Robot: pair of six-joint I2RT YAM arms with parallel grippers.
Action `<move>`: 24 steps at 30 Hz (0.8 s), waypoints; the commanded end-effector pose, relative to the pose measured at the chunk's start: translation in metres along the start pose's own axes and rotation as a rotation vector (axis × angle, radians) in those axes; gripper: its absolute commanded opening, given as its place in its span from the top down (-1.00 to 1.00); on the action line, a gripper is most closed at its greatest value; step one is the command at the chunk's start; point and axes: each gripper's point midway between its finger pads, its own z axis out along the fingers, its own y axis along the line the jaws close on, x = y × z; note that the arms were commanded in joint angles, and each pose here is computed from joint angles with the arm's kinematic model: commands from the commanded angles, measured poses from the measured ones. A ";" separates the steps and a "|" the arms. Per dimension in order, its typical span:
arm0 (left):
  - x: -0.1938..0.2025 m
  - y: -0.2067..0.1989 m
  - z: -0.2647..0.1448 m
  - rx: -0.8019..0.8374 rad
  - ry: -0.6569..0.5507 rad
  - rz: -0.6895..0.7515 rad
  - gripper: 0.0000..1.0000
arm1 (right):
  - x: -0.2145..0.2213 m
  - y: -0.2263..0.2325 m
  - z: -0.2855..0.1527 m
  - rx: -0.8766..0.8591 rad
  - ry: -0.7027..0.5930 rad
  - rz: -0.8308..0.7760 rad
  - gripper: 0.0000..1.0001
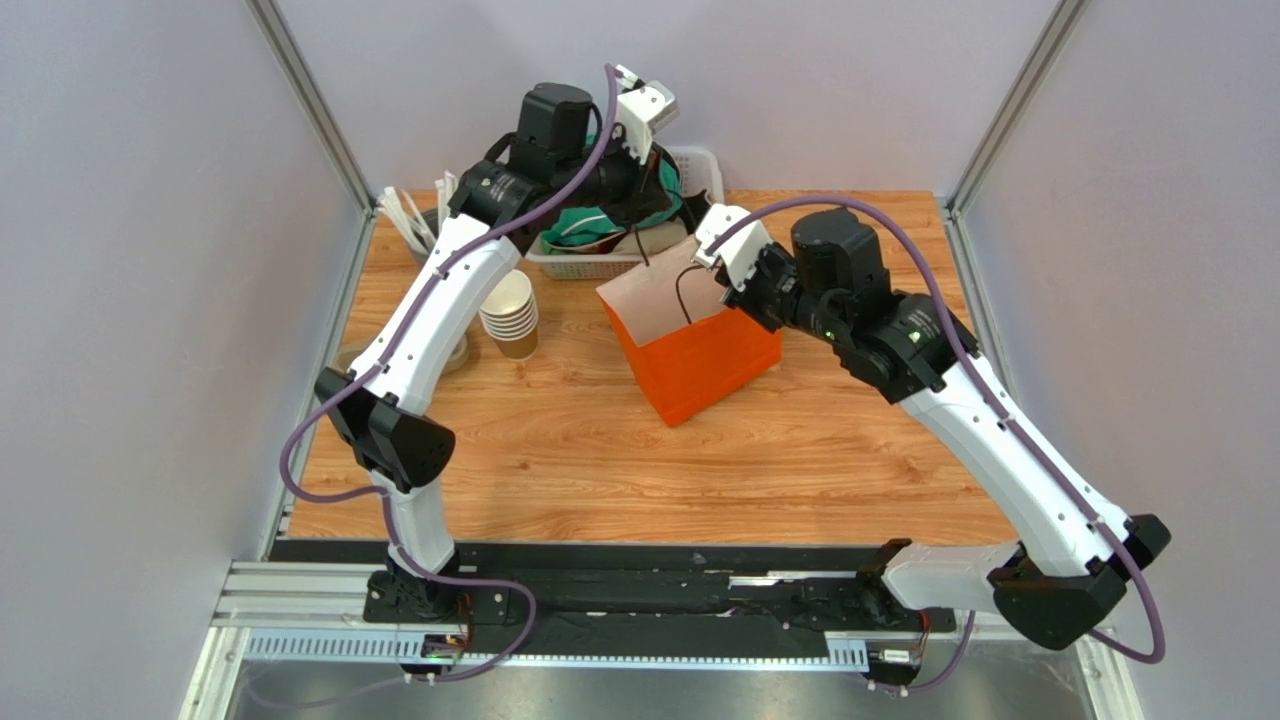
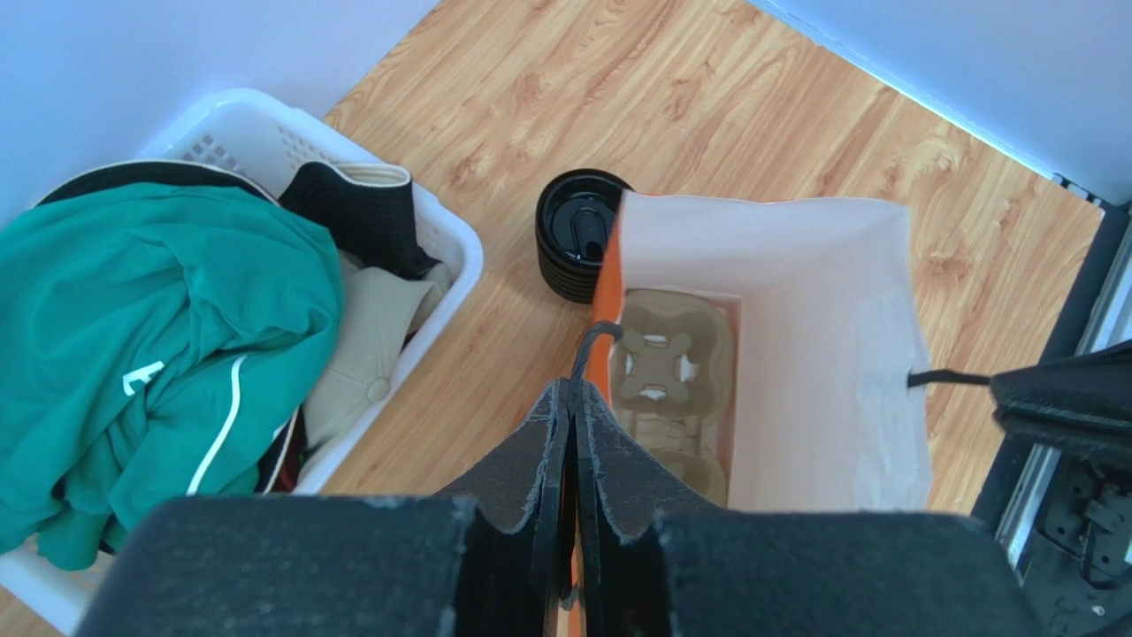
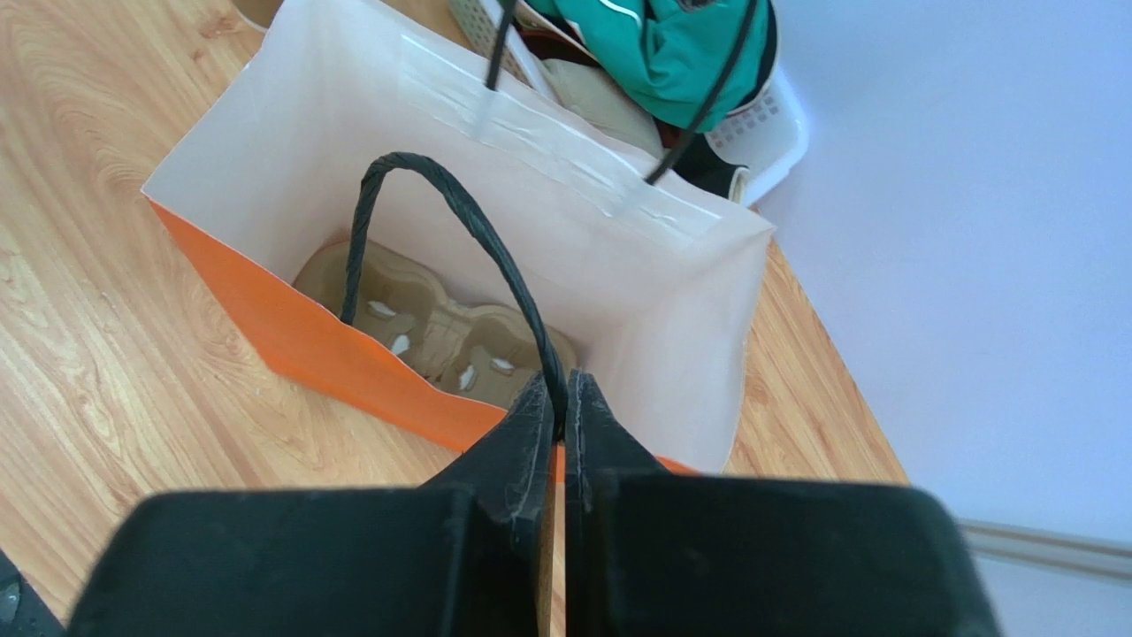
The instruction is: Pack the takeout coffee
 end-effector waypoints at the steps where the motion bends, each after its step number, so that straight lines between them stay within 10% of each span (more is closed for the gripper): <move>1: -0.023 -0.011 -0.016 0.010 -0.062 0.008 0.78 | 0.001 -0.018 -0.023 0.099 -0.026 0.020 1.00; 6: -0.020 -0.025 -0.011 0.046 -0.051 0.020 0.71 | 0.016 -0.025 -0.036 0.131 -0.019 0.049 1.00; 12: -0.024 -0.035 -0.012 0.071 -0.055 0.021 -0.18 | 0.024 -0.022 -0.058 0.127 -0.030 0.048 1.00; 24: -0.058 -0.038 -0.061 -0.013 -0.142 0.076 -0.78 | 0.042 -0.042 -0.115 0.251 0.008 -0.006 1.00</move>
